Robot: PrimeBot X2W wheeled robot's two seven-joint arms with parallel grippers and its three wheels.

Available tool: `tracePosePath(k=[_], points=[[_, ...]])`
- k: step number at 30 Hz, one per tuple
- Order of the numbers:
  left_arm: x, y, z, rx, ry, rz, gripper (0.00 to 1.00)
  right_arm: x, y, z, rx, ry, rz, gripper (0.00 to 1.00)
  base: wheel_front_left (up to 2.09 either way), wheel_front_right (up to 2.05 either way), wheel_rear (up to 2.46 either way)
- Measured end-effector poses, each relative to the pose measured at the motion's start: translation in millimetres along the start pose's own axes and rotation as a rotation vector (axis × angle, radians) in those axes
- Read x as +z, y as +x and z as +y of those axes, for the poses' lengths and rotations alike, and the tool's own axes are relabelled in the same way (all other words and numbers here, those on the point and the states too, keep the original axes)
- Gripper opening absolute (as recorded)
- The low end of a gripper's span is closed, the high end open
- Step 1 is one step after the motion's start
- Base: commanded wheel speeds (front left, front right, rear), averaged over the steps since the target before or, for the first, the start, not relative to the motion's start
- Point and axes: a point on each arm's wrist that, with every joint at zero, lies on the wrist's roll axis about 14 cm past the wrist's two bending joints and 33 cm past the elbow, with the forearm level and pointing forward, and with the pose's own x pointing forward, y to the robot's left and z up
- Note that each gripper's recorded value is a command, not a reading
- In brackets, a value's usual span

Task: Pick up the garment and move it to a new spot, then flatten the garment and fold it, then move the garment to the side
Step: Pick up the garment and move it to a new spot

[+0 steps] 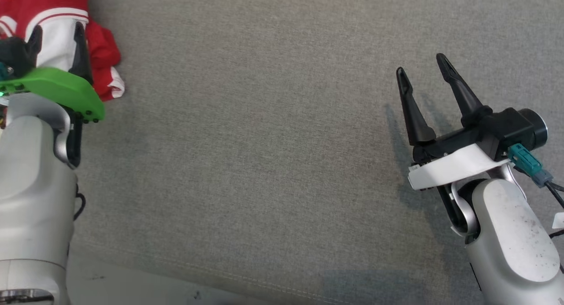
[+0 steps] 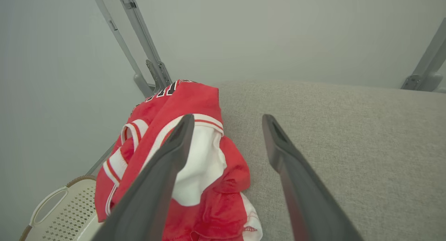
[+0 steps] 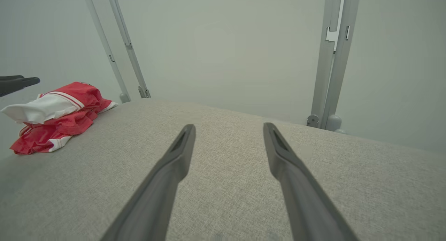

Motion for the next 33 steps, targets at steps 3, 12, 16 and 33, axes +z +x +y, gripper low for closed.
tracePosePath(k=[3, 12, 16, 33], points=[[-27.2, 17.3, 6.3, 0.019, 0.018, 0.098, 1.0, -18.4, -0.7, -10.5, -0.015, 0.013, 0.029, 1.0, 0.0, 0.0, 0.0], [-92.9, 47.2, 14.6, 0.062, 0.106, 0.288, 0.41, -72.5, -14.8, -41.6, -0.077, 0.043, 0.133, 1.0, 0.0, 0.0, 0.0], [-109.7, 53.1, 11.4, 0.064, 0.147, 0.316, 0.0, -83.4, -17.7, -47.6, -0.09, 0.052, 0.147, 1.0, 0.0, 0.0, 0.0], [9.4, 62.9, 21.4, 0.111, 0.102, -0.085, 0.0, -75.4, -18.7, -36.2, -0.077, 0.053, 0.154, 1.0, 0.0, 0.0, 0.0]])
